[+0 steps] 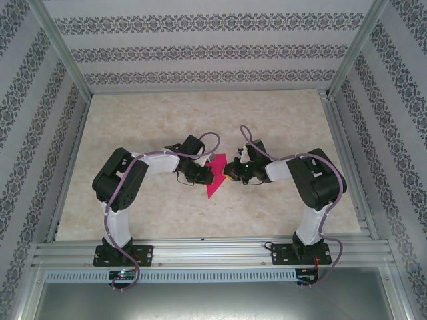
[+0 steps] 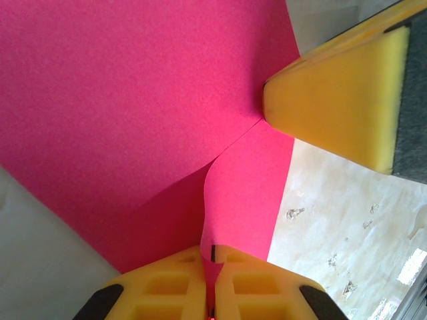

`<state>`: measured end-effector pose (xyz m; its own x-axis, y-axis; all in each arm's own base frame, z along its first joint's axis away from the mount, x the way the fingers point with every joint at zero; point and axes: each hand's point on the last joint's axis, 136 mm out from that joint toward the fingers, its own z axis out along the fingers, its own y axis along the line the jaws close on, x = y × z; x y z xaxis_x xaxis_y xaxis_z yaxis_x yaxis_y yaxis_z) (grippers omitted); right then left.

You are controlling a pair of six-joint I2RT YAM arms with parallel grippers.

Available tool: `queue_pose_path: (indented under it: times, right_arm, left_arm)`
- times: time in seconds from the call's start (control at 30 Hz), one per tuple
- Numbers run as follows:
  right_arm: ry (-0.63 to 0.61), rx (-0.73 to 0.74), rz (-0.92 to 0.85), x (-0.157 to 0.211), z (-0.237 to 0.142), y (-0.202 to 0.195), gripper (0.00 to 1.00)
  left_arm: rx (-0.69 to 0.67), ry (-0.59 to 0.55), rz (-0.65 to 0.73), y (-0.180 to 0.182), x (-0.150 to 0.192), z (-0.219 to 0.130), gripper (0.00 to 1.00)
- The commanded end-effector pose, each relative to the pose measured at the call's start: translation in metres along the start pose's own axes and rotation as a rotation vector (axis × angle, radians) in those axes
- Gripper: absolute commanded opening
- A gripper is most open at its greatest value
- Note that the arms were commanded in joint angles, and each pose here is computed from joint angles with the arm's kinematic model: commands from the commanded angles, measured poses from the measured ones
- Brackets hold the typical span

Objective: Fold a paper plane with a square sheet of paper (pick it up from the middle)
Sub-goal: Third fold the triangle at the center of the table.

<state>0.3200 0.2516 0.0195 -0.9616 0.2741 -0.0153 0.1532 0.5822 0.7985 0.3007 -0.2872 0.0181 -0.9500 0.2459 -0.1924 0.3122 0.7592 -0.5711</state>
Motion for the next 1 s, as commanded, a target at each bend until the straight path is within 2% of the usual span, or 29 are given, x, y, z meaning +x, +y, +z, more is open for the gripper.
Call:
queue_pose_path:
  times: [0.0, 0.2, 0.5, 0.6, 0.77, 0.87, 0.97]
  right_arm:
    - [-0.039, -0.028, -0.015, -0.010, -0.017, 0.016, 0.02]
    - [-0.013, -0.010, -0.011, -0.010, -0.012, 0.009, 0.01]
    - [0.020, 0.123, 0.043, -0.002, 0.000, -0.033, 0.01]
    - [0.014, 0.097, 0.030, -0.003, -0.005, -0.021, 0.01]
    - [-0.022, 0.018, -0.051, -0.011, -0.025, 0.025, 0.03]
    - [0.014, -0.028, -0.077, -0.008, -0.019, 0.040, 0.02]
    - [0.032, -0.009, -0.067, -0.006, -0.007, 0.036, 0.03]
  left_arm:
    - [-0.090, 0.100, -0.037, 0.029, 0.027, 0.012, 0.11]
    - [-0.086, 0.096, -0.037, 0.028, 0.025, 0.012, 0.11]
    - [-0.084, 0.098, -0.035, 0.027, 0.024, 0.012, 0.11]
    - [-0.086, 0.096, -0.031, 0.027, 0.023, 0.011, 0.11]
    - [-0.089, 0.097, -0.028, 0.027, 0.023, 0.010, 0.11]
    - [-0.088, 0.098, -0.024, 0.026, 0.022, 0.010, 0.11]
    - [-0.083, 0.095, -0.018, 0.024, 0.020, 0.008, 0.12]
